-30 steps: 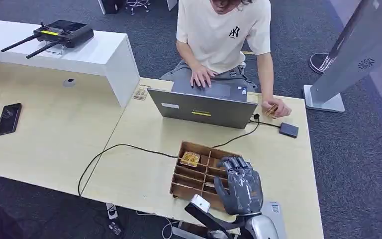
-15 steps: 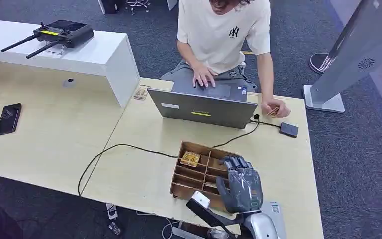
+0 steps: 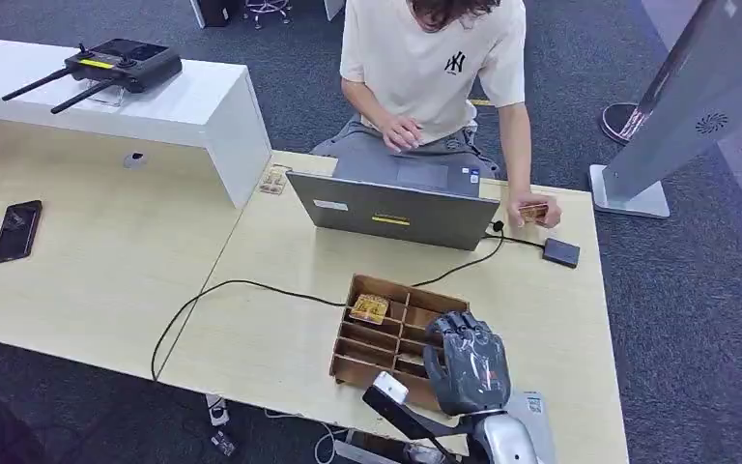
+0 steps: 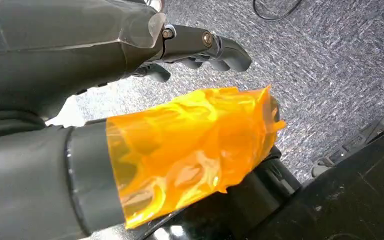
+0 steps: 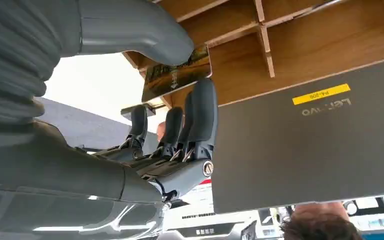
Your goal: Pass the card to the sensor for recognition and then transmit it.
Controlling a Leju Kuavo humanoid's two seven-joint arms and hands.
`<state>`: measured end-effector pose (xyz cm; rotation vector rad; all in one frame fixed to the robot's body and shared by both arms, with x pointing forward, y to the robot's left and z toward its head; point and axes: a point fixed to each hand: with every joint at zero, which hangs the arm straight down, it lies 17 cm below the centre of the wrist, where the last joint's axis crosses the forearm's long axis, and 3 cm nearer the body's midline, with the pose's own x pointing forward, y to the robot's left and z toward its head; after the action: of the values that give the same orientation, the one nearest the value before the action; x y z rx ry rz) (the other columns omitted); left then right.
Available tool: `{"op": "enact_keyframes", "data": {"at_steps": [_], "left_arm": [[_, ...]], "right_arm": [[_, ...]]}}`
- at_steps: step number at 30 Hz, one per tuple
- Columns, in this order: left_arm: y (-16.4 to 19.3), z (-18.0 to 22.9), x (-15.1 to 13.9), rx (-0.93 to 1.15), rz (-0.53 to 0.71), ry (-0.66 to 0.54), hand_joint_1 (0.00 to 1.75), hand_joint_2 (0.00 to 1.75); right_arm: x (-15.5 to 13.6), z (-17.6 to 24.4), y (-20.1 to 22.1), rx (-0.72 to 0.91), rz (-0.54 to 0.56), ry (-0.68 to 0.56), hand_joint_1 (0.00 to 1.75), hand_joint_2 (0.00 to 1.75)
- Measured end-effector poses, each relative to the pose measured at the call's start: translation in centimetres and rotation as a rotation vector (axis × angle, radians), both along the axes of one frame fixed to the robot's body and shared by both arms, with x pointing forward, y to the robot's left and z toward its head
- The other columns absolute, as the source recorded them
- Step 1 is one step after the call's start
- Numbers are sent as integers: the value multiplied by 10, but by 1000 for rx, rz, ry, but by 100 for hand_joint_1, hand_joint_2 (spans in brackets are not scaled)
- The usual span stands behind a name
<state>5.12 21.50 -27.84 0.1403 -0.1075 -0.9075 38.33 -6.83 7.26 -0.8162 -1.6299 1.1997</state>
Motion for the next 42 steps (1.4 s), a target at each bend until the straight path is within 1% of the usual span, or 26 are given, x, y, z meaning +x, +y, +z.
{"op": "enact_keyframes", "data": {"at_steps": [4,6,9,12,14,24,29,31,33,34,35,39,40,42], "left_arm": [[0,0,0,0,0,0,0,0],[0,0,-1,2,-1,4,0,0],[1,0,-1,2,-1,4,0,0],[2,0,-1,4,-1,4,0,0],[2,0,-1,4,-1,4,0,0],[2,0,-2,6,0,3,0,0],[2,0,-2,6,0,3,0,0],[3,0,-2,6,0,3,0,0],[3,0,-2,6,0,3,0,0],[3,0,-2,6,0,3,0,0],[2,0,-2,6,0,3,0,0],[3,0,-2,7,0,4,0,0],[2,0,-2,7,0,4,0,0],[3,0,-2,8,0,5,0,0]], "right_arm": [[0,-1,0,-4,-1,3,87,175],[2,-1,-1,-11,-9,2,91,175],[4,-1,-3,-16,-19,-1,87,175],[6,0,-8,-16,-33,-3,89,175],[8,1,-10,-16,-42,-6,96,175],[13,2,-22,-10,-79,-4,99,175],[14,1,-26,-10,-92,1,89,175],[14,0,-25,-14,-91,7,91,175],[14,-3,-25,-17,-90,16,87,175],[14,-4,-24,-17,-89,19,89,175],[13,-5,-24,-19,-89,22,86,175],[13,-9,-22,-22,-89,34,87,175],[13,-10,-22,-22,-89,36,84,175],[12,-12,-21,-24,-89,40,84,175]]}}
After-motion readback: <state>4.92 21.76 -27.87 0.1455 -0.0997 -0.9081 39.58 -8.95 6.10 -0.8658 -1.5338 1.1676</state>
